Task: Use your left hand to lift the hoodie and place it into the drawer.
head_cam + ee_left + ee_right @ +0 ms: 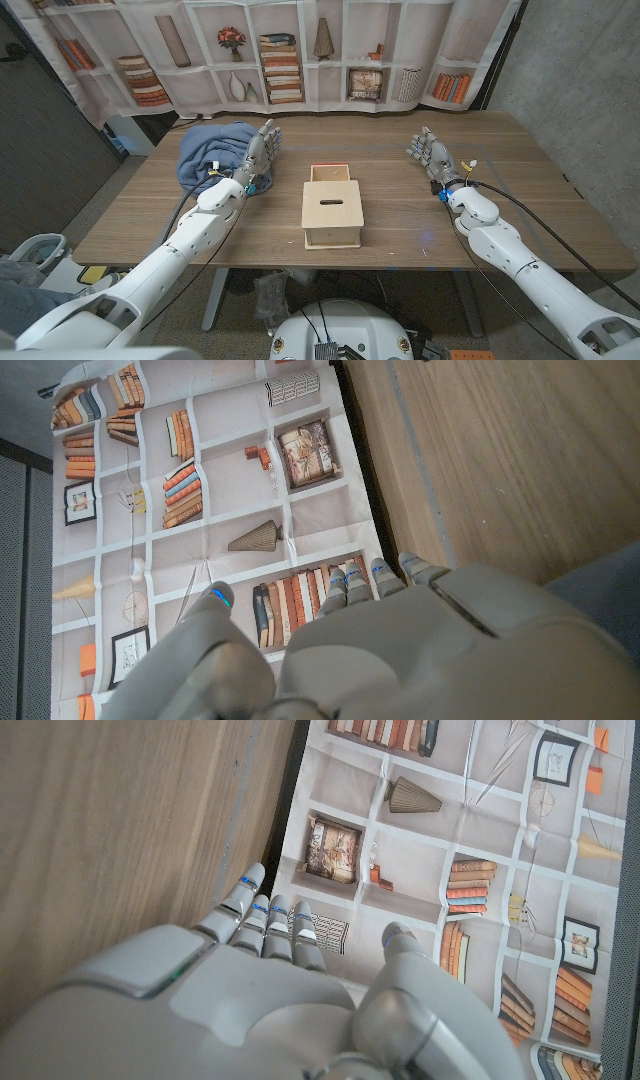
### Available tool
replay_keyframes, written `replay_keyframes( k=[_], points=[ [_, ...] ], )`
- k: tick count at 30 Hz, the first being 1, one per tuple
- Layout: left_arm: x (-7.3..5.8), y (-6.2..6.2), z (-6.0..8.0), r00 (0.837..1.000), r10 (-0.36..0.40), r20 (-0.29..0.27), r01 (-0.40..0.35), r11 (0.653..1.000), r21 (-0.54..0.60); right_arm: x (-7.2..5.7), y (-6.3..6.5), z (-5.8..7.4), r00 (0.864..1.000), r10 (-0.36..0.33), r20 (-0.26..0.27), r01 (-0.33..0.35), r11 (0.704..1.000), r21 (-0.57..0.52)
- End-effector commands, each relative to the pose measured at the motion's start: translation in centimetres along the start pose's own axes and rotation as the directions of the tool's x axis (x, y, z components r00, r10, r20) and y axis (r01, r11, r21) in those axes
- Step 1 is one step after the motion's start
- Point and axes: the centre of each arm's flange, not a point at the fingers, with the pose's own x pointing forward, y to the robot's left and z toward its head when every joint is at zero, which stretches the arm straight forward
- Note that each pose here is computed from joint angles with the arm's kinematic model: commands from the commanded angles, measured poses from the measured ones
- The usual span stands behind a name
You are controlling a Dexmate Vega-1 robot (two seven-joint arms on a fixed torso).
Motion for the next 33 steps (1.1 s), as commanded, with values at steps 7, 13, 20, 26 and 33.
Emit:
replay_keyframes(
  k=[7,13,20,26,33],
  points=[
    [-0.5,-1.8,0.8,0.999,-0.049,0.021,0.048,0.999,0.023,-0.9,-0.3,-0.3,1.000,0.003,0.002,-0.003,1.000,0.004],
    [-0.5,-2.1,0.9,0.996,-0.084,0.043,0.084,0.996,0.008,-0.9,-0.4,-0.6,1.000,-0.002,-0.002,0.002,1.000,0.008],
    [-0.5,-2.6,1.4,0.993,-0.107,0.049,0.106,0.994,0.025,-1.0,-0.7,-0.9,1.000,-0.003,-0.003,0.003,1.000,0.006],
    [-0.6,-3.0,2.5,0.992,-0.117,0.054,0.114,0.992,0.045,-1.5,-0.9,-1.2,1.000,0.000,0.010,0.000,1.000,0.018],
    [-1.0,-3.3,3.6,0.991,-0.128,0.047,0.124,0.989,0.077,-1.9,-1.2,-1.4,1.000,0.001,0.025,-0.001,1.000,0.025]
  ],
)
